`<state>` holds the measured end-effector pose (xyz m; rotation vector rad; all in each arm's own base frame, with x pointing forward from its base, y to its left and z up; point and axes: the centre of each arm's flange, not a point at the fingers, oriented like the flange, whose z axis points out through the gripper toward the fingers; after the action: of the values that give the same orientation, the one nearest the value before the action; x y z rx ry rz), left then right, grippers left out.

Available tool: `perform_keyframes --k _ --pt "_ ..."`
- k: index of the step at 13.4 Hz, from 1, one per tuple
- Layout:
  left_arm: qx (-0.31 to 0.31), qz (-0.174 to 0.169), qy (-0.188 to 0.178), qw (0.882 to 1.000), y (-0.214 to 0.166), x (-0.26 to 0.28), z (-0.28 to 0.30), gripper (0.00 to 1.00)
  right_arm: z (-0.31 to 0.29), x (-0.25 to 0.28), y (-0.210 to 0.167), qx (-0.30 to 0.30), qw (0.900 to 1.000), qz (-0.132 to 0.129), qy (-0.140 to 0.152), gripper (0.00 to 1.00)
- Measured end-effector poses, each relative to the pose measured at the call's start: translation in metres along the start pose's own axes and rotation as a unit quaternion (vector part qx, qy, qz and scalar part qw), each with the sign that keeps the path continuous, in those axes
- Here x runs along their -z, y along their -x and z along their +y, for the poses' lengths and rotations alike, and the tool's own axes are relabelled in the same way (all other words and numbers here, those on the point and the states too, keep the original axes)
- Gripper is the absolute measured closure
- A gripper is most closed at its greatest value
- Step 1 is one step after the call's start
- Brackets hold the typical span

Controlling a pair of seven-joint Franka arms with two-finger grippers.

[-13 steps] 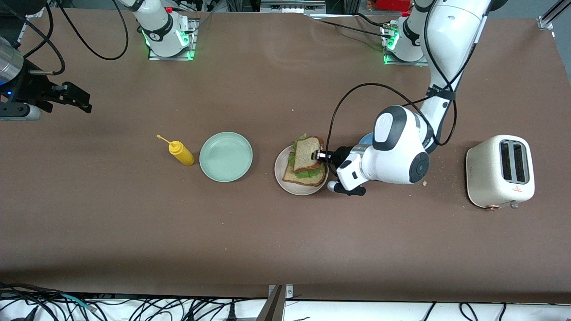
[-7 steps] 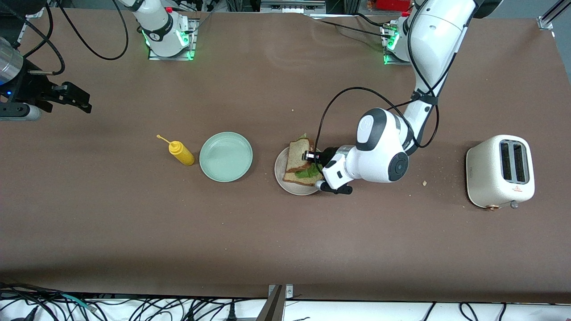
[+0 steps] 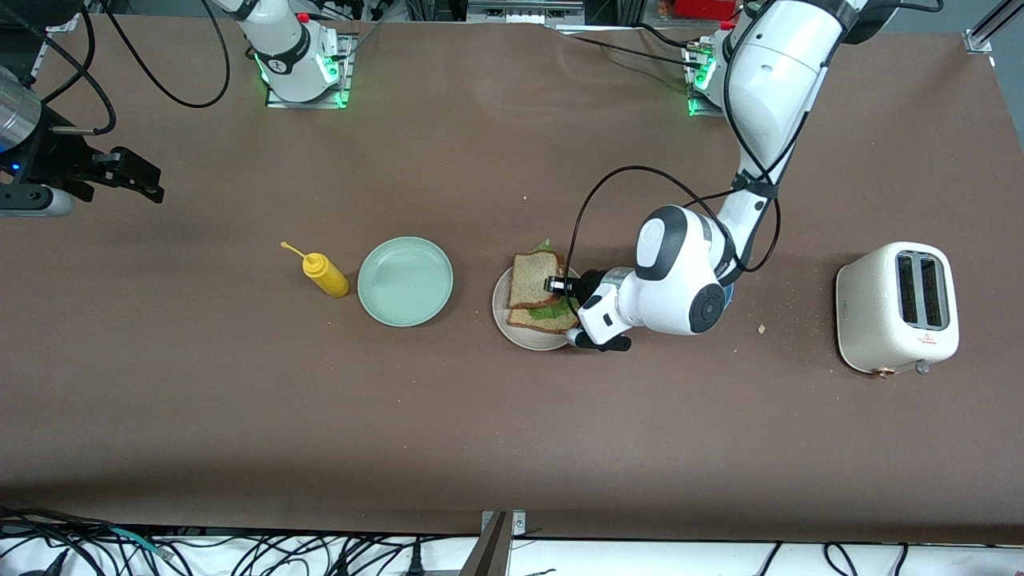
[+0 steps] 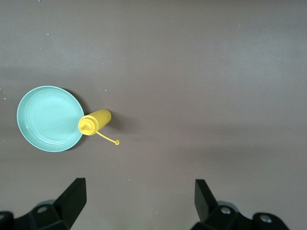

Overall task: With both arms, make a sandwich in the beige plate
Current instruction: 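Lower the toast onto the lettuce with the left gripper, then open the left gripper to release the toast on the sandwich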

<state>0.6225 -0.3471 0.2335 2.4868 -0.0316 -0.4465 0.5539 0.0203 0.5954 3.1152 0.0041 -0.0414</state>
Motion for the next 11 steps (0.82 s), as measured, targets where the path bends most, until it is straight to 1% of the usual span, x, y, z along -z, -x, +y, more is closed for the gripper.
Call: perform_keyframes --k 1,2,3,4,6,7,8,11 --pt "0.003 0.011 -0.001 1.0 -0.005 -0.003 -0.005 0.91 0.0 0.0 0.0 0.0 1.0 0.0 0.0 0.0" --pt "0.006 0.02 -0.002 1.0 -0.008 -0.007 -0.009 0.87 0.0 0.0 0.0 0.0 1.0 0.0 0.0 0.0" --pt "0.008 0.025 -0.002 1.0 -0.011 -0.009 -0.013 0.87 0.0 0.0 0.0 0.0 1.0 0.0 0.0 0.0" --pt "0.01 0.028 -0.003 1.0 -0.012 -0.011 -0.015 0.8 0.0 0.0 0.0 0.0 1.0 0.0 0.0 0.0" --pt "0.011 0.031 -0.003 0.999 -0.014 -0.011 -0.017 0.61 0.0 0.0 0.0 0.0 1.0 0.0 0.0 0.0" --pt "0.012 0.033 -0.004 0.999 -0.015 -0.01 -0.018 0.49 0.0 0.0 0.0 0.0 1.0 0.0 0.0 0.0" --pt "0.013 0.035 -0.004 0.999 -0.016 -0.008 -0.019 0.41 0.0 0.0 0.0 0.0 1.0 0.0 0.0 0.0" --pt "0.019 0.044 -0.004 0.999 -0.021 0.002 -0.028 0.09 0.0 0.0 0.0 0.0 1.0 0.0 0.0 0.0"
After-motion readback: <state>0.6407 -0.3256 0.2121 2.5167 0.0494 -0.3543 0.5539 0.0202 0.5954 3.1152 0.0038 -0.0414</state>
